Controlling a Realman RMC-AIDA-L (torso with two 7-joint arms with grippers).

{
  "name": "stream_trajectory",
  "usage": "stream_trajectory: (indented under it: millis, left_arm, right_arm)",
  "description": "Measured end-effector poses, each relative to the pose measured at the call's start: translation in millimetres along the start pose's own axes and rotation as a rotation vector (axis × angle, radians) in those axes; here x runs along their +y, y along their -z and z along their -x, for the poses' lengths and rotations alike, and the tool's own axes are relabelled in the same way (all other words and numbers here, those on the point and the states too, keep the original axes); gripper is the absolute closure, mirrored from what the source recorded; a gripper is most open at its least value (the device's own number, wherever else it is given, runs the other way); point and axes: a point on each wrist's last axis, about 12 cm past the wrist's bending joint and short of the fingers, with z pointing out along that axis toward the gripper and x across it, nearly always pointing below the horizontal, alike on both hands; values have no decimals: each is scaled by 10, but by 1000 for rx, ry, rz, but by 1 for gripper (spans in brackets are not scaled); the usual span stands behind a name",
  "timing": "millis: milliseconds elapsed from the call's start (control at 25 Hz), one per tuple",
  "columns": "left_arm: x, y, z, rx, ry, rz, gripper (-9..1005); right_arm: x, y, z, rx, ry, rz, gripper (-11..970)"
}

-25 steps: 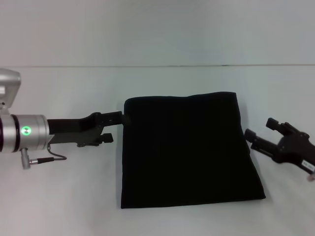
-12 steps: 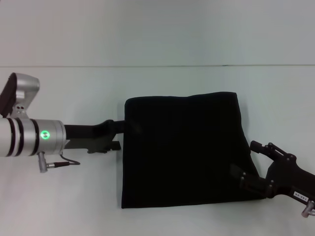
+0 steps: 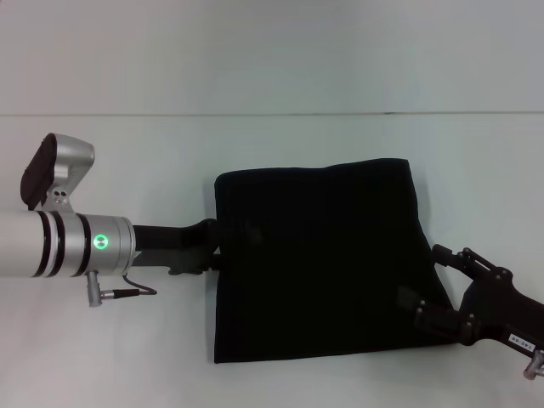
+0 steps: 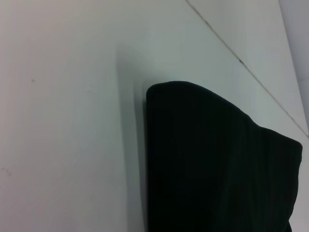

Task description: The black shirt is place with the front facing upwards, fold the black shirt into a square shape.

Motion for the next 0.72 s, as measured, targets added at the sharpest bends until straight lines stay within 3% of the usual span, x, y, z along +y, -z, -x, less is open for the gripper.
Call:
stream_trajectory:
  millis: [320, 560, 720]
  left_arm:
    - [41, 5, 3, -18, -32, 28, 180]
    - [39, -19, -5, -22, -53, 34, 382]
    - [22, -31, -4, -18, -73, 33, 576]
  right_arm:
    - [6, 16, -5, -4, -5, -2, 11]
    - [2, 11, 6, -10, -4, -2, 11]
    - [-3, 1, 21, -16, -2, -1, 12]
